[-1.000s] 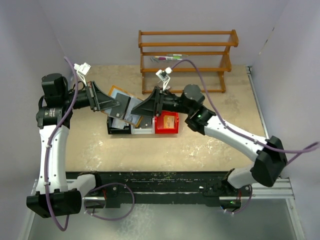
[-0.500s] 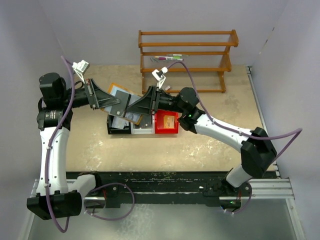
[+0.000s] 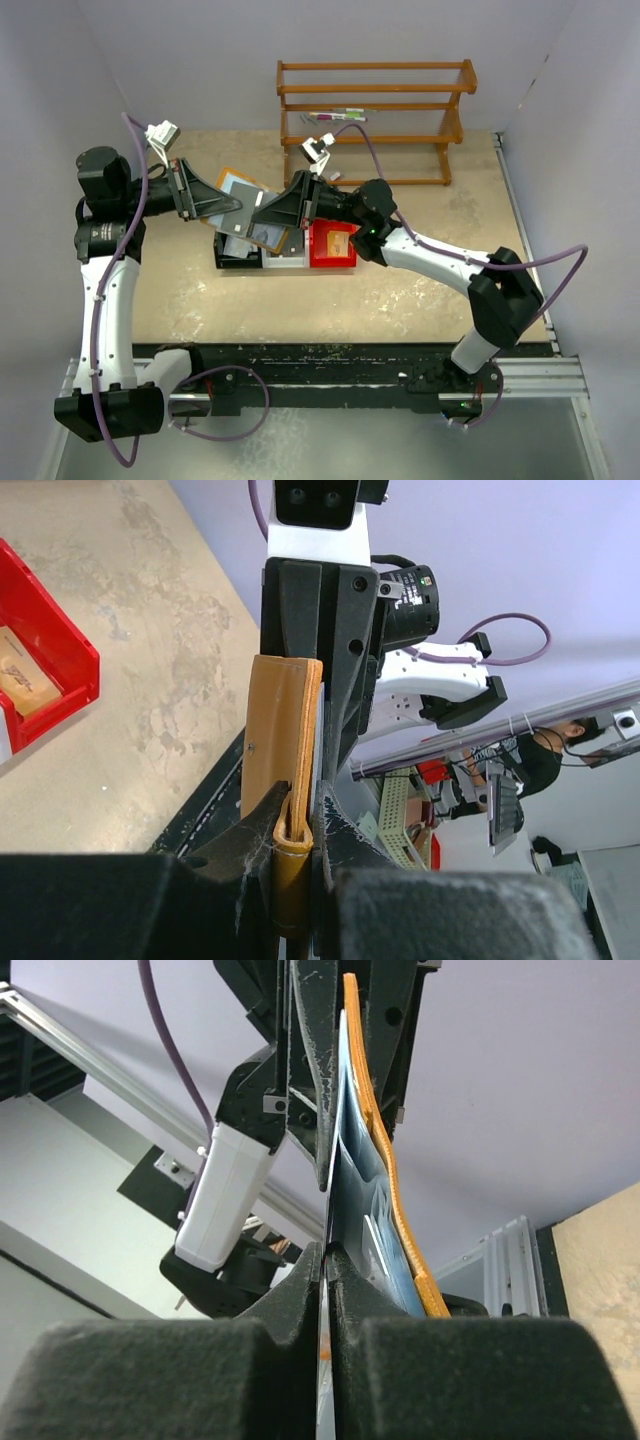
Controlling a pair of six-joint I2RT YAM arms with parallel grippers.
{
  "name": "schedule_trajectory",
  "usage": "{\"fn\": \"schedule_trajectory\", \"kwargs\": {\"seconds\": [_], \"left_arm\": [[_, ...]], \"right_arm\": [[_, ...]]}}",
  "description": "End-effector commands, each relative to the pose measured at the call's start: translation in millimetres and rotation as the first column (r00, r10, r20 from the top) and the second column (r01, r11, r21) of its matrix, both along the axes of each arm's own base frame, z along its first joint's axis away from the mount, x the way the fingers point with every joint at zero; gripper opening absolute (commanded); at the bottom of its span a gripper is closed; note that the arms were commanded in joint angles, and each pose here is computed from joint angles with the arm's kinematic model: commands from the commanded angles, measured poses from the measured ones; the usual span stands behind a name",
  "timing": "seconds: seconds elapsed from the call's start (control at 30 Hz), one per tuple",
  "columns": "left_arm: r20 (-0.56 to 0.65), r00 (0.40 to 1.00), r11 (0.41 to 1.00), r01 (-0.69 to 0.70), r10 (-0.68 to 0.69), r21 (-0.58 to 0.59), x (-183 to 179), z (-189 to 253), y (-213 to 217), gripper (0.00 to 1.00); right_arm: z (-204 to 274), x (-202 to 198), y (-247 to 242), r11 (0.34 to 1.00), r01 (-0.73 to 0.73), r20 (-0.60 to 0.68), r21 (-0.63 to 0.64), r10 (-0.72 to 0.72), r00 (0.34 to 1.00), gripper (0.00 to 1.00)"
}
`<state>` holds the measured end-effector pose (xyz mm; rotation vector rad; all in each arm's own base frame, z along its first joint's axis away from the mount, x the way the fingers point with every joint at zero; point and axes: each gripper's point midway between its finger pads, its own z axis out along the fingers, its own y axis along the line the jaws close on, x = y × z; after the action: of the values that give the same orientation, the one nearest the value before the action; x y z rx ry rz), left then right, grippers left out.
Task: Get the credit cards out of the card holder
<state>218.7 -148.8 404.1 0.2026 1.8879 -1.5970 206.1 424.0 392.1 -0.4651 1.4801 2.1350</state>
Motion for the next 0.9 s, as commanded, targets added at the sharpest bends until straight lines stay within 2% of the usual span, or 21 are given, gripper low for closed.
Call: {"fn": "schedule_trajectory", "kwargs": {"seconds": [0.0,0.27,0.47,0.67,0.87], "left_arm": [[0.051,0.997,0.999,0.05,-0.05,-0.006,-13.3,10.3,-2.1,0.07],[0.076,0.992,0.995,0.103,-0.101,-0.021,-25.8,19.6,-4.2,0.12],[0.091,0.99,0.994,0.106,-0.104,-0.019,-27.3,22.8,-4.5,0.05],[0.113,0.991,0.997,0.076,-0.075,-0.006,-20.4,24.8,-3.2,0.02],[0.18,0.984,0.997,-0.013,0.0,0.074,-10.6,23.5,1.3,0.0]], "right_arm": [[30.5,-19.7,-13.3,0.993,-0.054,0.086,0.103,0.046,0.995,0.01],[23.2,-22.7,-17.0,0.994,-0.059,0.071,0.096,0.052,0.996,0.0],[15.1,-26.9,-21.7,0.995,-0.059,0.059,0.084,0.054,0.997,0.0],[-1.1,-29.5,-38.1,0.998,-0.032,0.036,0.056,0.03,0.999,0.0],[-14.6,-23.3,-64.5,1.0,0.013,0.022,0.016,-0.013,1.0,0.0]]}}
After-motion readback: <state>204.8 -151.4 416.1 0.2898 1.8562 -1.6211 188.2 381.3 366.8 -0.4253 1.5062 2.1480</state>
